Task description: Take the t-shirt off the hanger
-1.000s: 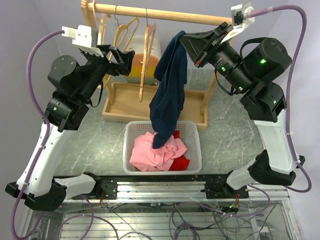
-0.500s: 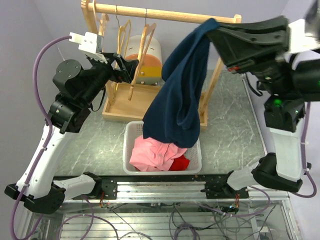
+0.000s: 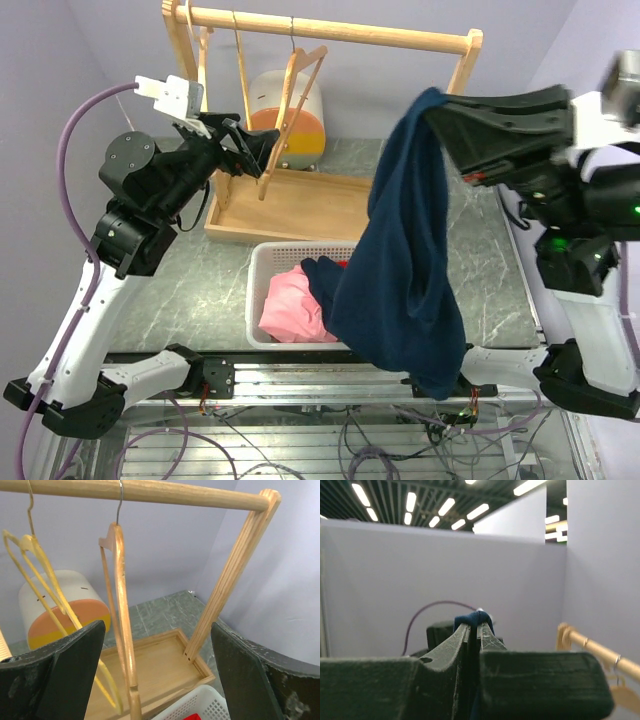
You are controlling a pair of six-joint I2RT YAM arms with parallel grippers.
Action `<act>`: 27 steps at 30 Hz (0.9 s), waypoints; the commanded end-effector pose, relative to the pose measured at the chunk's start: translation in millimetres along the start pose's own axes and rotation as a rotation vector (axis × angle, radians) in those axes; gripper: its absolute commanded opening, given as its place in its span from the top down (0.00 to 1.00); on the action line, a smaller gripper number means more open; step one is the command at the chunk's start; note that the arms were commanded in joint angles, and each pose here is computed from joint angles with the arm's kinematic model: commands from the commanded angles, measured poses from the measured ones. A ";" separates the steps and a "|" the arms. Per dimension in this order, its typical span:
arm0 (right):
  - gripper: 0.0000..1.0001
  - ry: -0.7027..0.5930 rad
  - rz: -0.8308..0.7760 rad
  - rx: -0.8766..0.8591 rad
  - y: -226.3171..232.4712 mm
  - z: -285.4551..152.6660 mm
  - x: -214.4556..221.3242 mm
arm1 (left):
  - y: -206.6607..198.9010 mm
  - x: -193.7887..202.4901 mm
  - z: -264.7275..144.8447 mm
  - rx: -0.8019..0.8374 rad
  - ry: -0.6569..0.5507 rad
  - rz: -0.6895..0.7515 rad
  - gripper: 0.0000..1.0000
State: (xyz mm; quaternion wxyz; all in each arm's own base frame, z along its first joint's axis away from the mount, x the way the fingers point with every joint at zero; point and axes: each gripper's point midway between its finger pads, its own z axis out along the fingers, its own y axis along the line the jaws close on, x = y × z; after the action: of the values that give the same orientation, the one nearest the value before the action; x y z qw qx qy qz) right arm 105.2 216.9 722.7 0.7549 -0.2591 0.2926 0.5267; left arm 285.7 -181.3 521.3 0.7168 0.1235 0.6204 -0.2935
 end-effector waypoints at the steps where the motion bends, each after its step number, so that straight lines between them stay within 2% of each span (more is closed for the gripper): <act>1: 1.00 0.101 0.091 0.092 -21.9 -0.3 50.4 | -8.1 -1.8 4.0 0.054 -0.020 -0.012 0.04; 10: 1.00 0.229 0.265 0.033 -20.4 8.4 121.7 | -4.4 7.0 6.6 0.045 -0.012 -0.008 0.04; 16: 1.00 0.293 0.390 0.069 -20.3 -8.9 162.3 | 0.1 8.2 6.0 0.028 -0.027 0.018 0.04; 19: 1.00 0.355 0.419 0.166 -26.4 -37.6 186.2 | 0.4 13.0 7.7 0.033 -0.025 0.019 0.03; 22: 1.00 0.505 0.434 0.345 -41.0 -85.6 231.9 | -2.9 18.0 10.1 0.057 -0.011 0.016 0.02; 27: 1.00 0.738 0.474 0.566 -44.2 -167.0 283.1 | -9.7 19.8 9.7 0.098 -0.006 0.019 0.02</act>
State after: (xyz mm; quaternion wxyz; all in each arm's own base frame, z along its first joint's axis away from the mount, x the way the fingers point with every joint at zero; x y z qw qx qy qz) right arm 193.9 292.0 464.2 0.5373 -0.1842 0.6393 0.5184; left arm 295.2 -196.0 492.1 0.6996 0.1435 0.6304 -0.3043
